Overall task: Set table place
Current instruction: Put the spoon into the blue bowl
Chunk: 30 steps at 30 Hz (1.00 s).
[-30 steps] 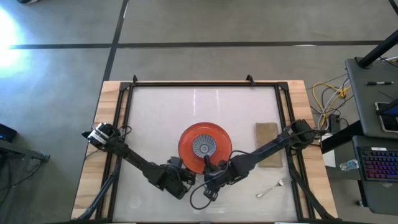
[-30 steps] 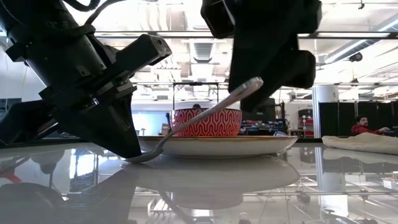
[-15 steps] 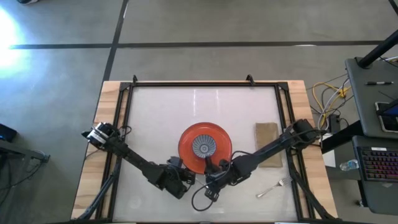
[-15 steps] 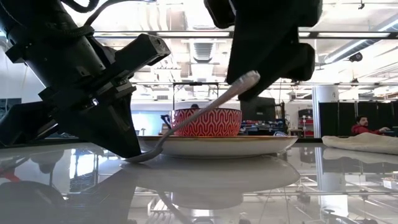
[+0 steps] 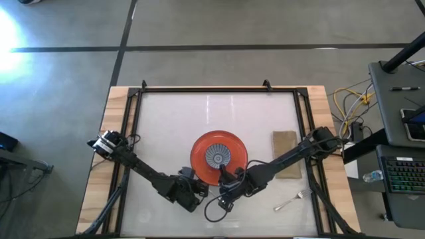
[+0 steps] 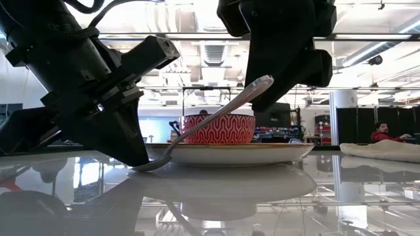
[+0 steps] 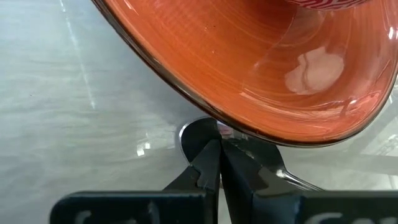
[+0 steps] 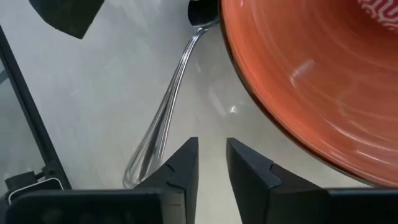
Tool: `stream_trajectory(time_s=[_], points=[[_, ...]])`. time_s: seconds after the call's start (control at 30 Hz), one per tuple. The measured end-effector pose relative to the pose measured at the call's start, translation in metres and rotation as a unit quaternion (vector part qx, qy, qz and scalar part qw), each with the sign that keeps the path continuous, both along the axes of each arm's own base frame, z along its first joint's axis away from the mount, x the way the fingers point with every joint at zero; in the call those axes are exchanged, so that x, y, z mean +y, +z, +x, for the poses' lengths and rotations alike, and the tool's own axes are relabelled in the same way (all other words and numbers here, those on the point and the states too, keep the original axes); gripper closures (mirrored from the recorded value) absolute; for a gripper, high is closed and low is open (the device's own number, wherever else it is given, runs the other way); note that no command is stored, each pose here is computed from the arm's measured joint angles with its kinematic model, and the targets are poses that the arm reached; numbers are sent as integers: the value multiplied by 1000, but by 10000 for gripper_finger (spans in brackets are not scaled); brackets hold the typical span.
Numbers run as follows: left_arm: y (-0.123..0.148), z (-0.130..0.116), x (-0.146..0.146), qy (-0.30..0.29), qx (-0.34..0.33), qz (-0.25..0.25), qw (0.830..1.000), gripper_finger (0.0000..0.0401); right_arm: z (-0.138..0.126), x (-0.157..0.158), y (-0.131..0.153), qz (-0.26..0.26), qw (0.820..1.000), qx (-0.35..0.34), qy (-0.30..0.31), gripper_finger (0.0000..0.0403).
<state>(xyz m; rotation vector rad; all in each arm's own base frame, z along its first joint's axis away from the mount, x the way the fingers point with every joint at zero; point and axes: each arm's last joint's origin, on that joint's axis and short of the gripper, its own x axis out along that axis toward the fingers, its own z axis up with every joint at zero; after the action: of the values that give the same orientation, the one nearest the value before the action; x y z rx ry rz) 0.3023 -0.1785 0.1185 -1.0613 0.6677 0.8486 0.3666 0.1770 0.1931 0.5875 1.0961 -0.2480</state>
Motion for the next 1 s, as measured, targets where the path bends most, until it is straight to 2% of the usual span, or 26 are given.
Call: stream_trajectory(time_s=[0.43,0.6,0.8,1.0], points=[[1,2,-1,2,-12,-2,1000,401,0,1,0,11,1000,-1,2,387],[2,5,0,6,-26,-6,1000,401,6,8,-4,40,999,-25,7,390],[2,6,0,7,-31,-6,999,401,7,13,-25,50,999,13,12,390],[3,7,-1,7,-34,-9,999,401,15,17,-17,72,997,-22,33,390]])
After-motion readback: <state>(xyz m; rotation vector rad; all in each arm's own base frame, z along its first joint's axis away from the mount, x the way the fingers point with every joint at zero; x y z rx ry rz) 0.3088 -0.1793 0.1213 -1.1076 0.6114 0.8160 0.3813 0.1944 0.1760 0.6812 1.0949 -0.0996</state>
